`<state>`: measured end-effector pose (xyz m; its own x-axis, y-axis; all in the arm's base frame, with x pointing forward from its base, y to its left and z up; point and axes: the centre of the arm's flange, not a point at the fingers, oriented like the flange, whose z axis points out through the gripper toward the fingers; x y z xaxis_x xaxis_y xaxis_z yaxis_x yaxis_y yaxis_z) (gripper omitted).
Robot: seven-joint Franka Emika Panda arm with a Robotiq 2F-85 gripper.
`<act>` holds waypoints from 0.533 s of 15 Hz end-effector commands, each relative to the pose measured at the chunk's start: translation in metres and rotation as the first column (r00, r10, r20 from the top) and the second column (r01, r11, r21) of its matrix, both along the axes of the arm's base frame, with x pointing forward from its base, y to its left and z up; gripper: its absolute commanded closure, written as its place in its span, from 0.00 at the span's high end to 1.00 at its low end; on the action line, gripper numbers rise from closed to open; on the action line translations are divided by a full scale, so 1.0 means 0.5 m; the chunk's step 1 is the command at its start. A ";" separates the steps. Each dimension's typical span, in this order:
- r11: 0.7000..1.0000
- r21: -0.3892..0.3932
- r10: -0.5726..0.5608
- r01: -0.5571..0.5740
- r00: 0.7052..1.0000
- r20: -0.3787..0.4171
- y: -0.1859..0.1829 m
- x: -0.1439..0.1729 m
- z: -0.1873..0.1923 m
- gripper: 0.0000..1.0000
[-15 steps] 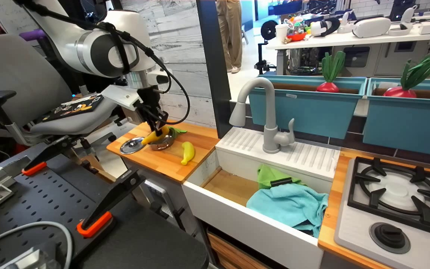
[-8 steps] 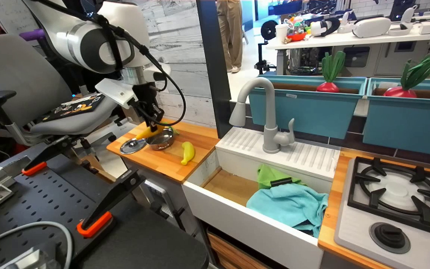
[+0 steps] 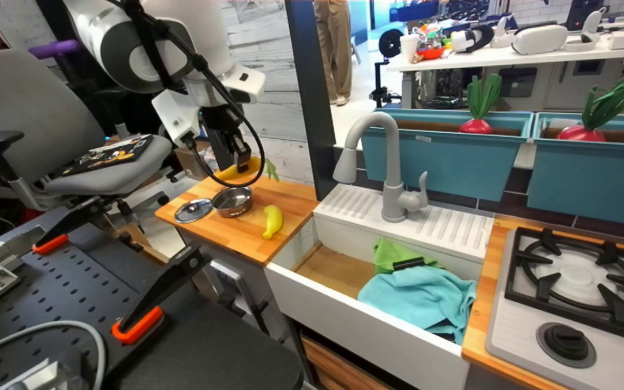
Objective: Put the carrot plushie on the table
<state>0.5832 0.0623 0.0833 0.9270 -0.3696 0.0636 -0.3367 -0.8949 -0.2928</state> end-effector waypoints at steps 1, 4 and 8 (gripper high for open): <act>0.980 0.011 -0.199 0.199 0.980 0.012 -0.062 0.023 0.012 0.00; 0.936 -0.026 -0.350 0.350 0.937 0.012 -0.116 0.037 0.007 0.00; 0.870 -0.100 -0.484 0.483 0.875 0.011 -0.155 0.049 -0.013 0.00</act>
<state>0.5978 -0.0185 0.0846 0.7080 -0.7023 0.0744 -0.6703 -0.7015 -0.2420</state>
